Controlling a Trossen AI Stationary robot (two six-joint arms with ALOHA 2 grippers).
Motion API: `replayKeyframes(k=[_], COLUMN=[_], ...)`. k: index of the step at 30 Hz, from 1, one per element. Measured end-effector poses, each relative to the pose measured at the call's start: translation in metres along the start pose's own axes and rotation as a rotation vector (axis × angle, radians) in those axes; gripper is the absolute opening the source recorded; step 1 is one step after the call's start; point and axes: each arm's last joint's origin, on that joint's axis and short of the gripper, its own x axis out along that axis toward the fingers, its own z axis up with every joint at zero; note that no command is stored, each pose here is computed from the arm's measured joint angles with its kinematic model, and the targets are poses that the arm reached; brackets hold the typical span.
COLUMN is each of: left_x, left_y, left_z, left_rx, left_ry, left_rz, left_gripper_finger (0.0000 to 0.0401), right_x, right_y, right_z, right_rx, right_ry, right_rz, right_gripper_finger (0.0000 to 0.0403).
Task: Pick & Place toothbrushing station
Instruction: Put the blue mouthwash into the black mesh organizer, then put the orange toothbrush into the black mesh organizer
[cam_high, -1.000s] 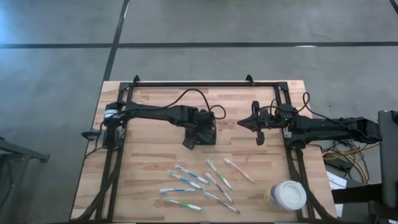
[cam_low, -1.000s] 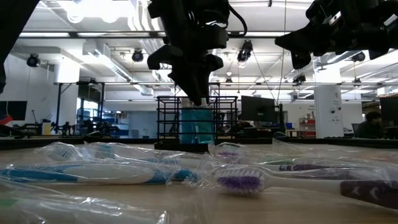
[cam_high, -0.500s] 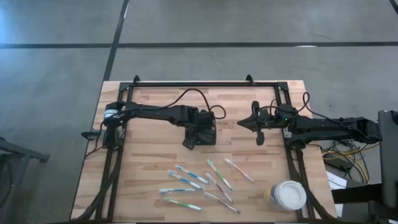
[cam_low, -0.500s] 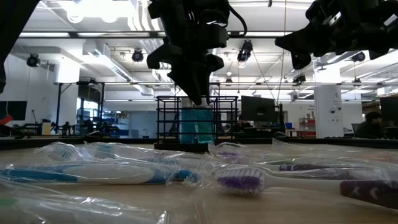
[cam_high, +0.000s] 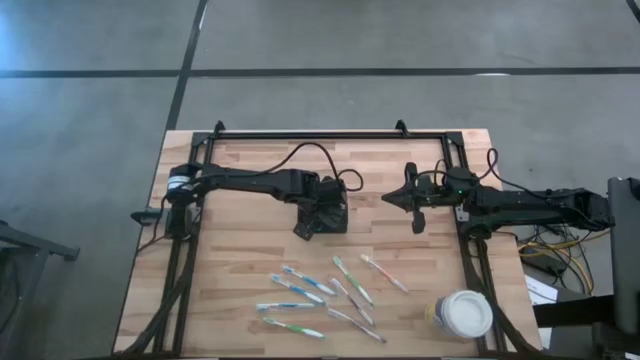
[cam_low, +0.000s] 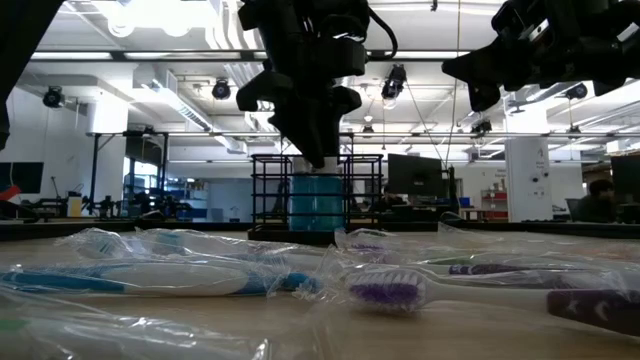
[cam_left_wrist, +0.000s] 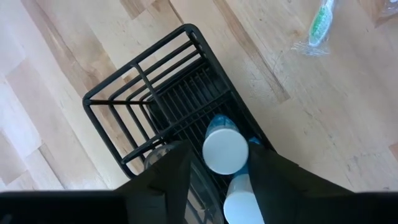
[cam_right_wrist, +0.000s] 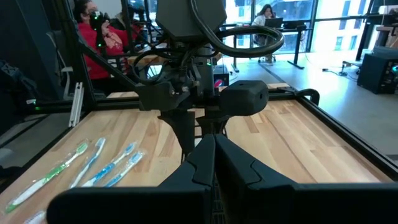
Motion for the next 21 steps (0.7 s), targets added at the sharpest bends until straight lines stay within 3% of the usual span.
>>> replayKeyframes(k=[13, 21], left_x=[-0.023, -0.059], left_y=[0.009, 0.016], left_z=[0.013, 0.021], left_rx=[0.001, -0.028], left_ry=[-0.048, -0.053], left_rz=[0.039, 0.048], left_gripper_finger=[0.0191, 0.0190], right_x=[0.000, 0.000], right_y=[0.000, 0.000], right_z=[0.000, 0.000], right_rx=[-0.001, -0.001], right_ry=[0.000, 0.000], right_rz=[0.000, 0.000], right_gripper_finger=[0.0008, 0.0008])
